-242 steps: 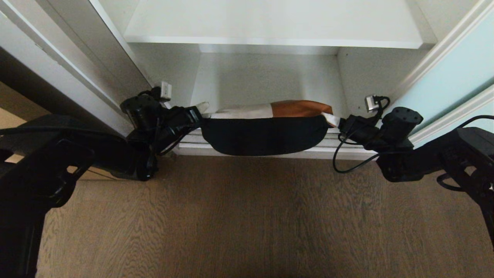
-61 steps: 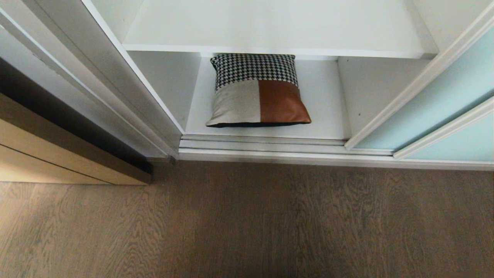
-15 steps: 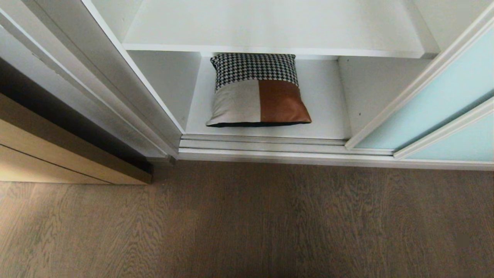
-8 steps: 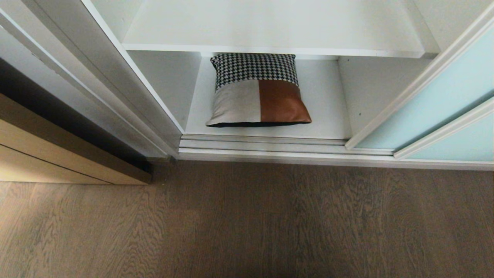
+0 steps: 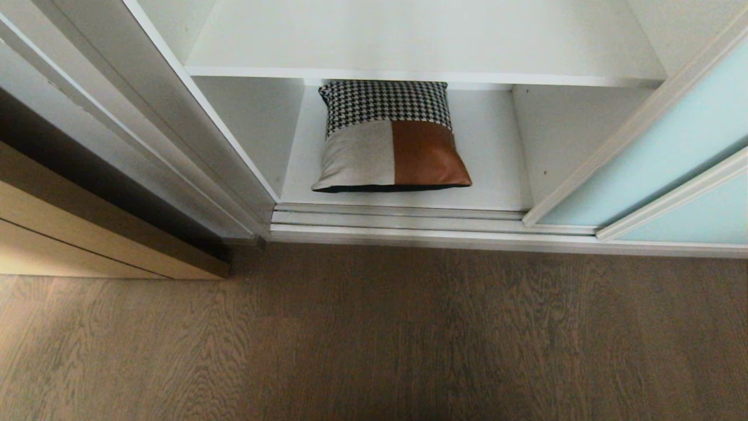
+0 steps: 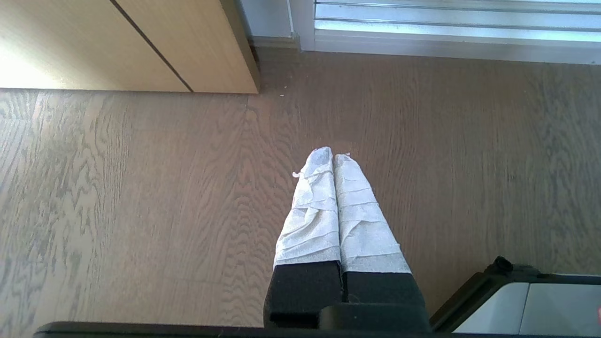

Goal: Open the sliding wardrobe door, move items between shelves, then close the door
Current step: Close the door

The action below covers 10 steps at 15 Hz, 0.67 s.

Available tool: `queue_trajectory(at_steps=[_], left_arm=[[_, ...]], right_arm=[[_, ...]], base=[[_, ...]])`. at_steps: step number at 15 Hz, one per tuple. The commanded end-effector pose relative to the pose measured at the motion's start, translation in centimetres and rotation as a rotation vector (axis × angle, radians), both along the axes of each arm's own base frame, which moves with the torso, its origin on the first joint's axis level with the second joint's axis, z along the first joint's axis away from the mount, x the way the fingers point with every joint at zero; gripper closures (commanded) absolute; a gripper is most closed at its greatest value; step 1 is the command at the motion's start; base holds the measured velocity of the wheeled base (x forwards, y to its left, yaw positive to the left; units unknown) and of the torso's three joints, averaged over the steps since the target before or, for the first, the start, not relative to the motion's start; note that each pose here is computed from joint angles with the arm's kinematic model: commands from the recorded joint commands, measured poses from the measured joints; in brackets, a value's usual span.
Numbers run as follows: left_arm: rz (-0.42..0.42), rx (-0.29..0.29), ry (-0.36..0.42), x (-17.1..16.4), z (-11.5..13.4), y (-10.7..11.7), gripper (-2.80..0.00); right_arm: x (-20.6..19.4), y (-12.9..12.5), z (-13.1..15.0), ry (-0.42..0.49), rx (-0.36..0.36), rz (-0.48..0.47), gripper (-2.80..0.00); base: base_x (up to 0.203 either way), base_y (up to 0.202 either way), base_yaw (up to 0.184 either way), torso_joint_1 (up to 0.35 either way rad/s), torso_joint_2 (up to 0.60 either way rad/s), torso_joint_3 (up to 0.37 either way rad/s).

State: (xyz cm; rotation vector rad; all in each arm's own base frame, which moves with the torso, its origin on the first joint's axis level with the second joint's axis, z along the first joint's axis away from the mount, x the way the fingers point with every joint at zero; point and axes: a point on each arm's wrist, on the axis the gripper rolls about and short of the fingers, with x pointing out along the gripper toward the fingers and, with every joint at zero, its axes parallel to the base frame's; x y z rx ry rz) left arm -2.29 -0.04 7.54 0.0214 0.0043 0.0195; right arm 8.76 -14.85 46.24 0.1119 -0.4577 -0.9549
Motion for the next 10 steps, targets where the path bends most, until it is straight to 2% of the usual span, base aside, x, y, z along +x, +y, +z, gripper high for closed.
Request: queue_trajectory(at_steps=[1, 2, 8, 10], left_arm=[[0.0, 0.0, 0.002, 0.0, 0.0, 0.0, 0.0], [0.0, 0.0, 0.002, 0.0, 0.0, 0.0, 0.0], [0.0, 0.0, 0.002, 0.0, 0.0, 0.0, 0.0], [0.0, 0.0, 0.002, 0.0, 0.0, 0.0, 0.0]], right_arm=[[1.3, -1.8, -0.2, 0.007, 0.112, 0.156, 0.0], [1.5, -2.3, -0.3, 0.006, 0.15, 0.196, 0.0], [2.5, -4.1, -0.5, 0.018, 0.173, 0.329, 0.0], [2.7, -4.2, -0.7, 0.002, 0.205, 0.397, 0.0]], base=[[0.0, 0.0, 0.0, 0.0, 0.0, 0.0], [0.0, 0.0, 0.0, 0.0, 0.0, 0.0], [0.0, 0.0, 0.0, 0.0, 0.0, 0.0], [0.0, 0.0, 0.0, 0.0, 0.0, 0.0]])
